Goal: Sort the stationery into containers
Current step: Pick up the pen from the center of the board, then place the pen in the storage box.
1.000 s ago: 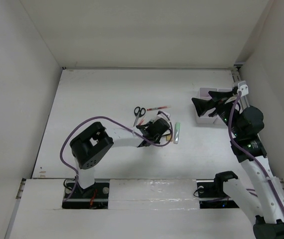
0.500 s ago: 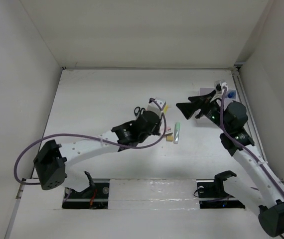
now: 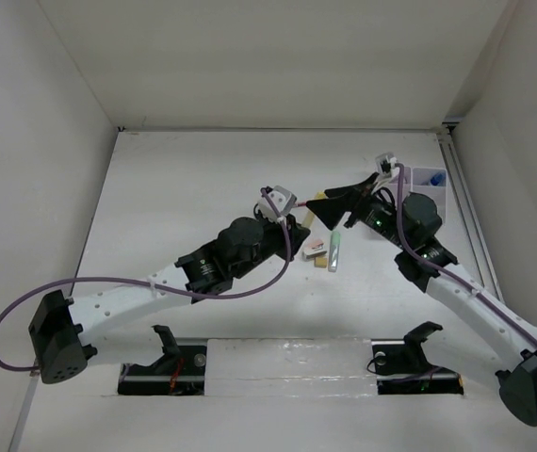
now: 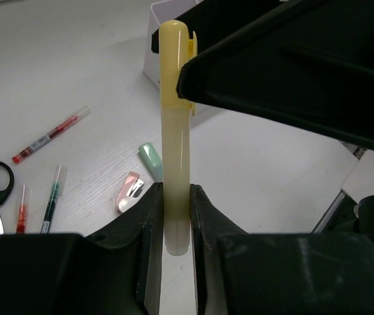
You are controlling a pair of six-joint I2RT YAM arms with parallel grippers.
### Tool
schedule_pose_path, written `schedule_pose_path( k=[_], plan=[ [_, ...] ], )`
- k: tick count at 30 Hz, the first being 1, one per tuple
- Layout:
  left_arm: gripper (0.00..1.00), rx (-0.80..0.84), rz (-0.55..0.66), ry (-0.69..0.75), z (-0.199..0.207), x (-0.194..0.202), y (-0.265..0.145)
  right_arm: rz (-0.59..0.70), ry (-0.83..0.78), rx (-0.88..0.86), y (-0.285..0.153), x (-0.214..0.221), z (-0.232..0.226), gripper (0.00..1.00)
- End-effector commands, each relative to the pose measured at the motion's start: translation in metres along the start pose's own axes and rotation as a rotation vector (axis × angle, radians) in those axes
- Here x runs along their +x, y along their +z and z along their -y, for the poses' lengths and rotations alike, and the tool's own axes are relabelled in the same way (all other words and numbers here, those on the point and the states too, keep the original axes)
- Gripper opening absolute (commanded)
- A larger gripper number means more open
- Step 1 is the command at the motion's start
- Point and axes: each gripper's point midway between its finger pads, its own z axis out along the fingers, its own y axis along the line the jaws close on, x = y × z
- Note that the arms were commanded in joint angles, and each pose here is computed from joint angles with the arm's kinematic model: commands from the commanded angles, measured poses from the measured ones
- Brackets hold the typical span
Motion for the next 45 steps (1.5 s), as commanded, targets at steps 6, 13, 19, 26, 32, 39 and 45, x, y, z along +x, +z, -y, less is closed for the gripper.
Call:
schedule_pose_path(
  k=[6, 13, 19, 26, 32, 39, 45],
  plan=[
    [0.00, 0.071, 0.120, -0.014, 0.015, -0.035, -0.011, 0.080, 0.050, -0.095, 0.011, -0.009, -0.025, 0.79],
    [0.00, 0.066, 0.106, -0.010, 0.014, -0.028, -0.004, 0.059, 0.073, -0.169, 0.016, -0.006, -0.041, 0.05],
    [1.00, 0.025, 0.092, 0.004, 0.006, -0.024, -0.004, 0.101, 0.021, 0.040, 0.020, -0.021, 0.008, 0.00],
    [1.00, -0.068, 0.000, -0.039, -0.013, 0.006, -0.008, 0.216, -0.227, 0.465, 0.001, -0.093, 0.122, 0.00],
    [1.00, -0.098, -0.080, -0.052, -0.028, 0.046, -0.021, 0.166, -0.436, 0.583, -0.005, -0.119, 0.204, 0.00],
    [1.00, -0.125, -0.085, -0.086, -0.040, 0.060, -0.037, 0.116, -0.460, 0.519, -0.013, -0.124, 0.262, 0.00],
    [1.00, -0.127, -0.089, -0.085, -0.043, 0.068, -0.041, 0.129, -0.449, 0.537, -0.031, -0.125, 0.295, 0.00]
  ],
)
